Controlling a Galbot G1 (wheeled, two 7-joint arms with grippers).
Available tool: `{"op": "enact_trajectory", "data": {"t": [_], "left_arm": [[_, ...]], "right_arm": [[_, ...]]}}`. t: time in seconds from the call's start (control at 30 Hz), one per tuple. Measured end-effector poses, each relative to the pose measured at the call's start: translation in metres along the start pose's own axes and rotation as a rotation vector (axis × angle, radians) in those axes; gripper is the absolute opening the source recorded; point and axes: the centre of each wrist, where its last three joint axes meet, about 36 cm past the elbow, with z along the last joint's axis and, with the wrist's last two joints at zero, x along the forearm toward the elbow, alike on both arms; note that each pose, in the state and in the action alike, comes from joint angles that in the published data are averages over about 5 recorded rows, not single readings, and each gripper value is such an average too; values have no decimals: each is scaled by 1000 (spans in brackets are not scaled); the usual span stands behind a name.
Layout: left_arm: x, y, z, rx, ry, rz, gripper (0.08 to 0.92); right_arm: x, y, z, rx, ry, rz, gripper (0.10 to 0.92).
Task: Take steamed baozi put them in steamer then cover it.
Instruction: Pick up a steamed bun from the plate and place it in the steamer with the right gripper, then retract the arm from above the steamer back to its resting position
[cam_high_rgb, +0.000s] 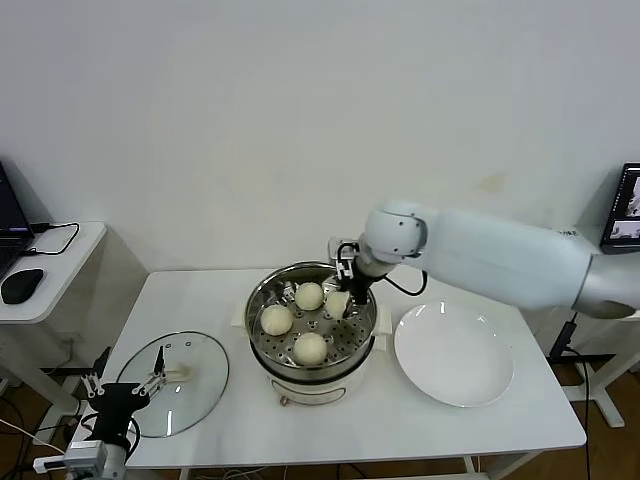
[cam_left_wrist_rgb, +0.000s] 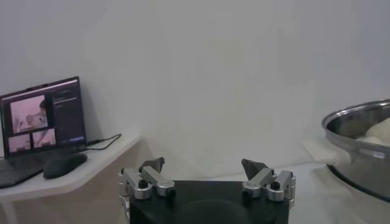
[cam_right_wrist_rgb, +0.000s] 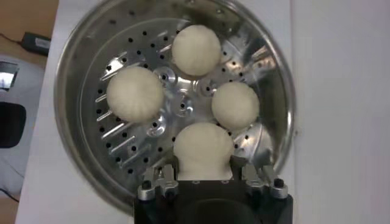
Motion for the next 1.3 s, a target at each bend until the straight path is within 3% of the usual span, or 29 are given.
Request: {"op": "enact_trajectory", "data": {"t": [0.27, 0.6, 0.8, 1.03, 1.3], "left_arm": [[-2, 1, 2, -1, 4, -3, 823], [-3, 2, 3, -2, 3, -4, 823], [-4, 0, 3, 3, 1, -2, 823], [-5, -1, 7, -2, 2, 0, 823], [-8, -1, 12, -20, -6, -2, 823]], "right_arm": [[-21, 2, -2, -7, 29, -5, 551], [-11, -1, -1, -21, 13, 20, 798], [20, -3, 7, -33, -31, 58, 822], [45, 13, 30, -88, -134, 165, 823], [42, 63, 89, -245, -358, 412, 823]]}}
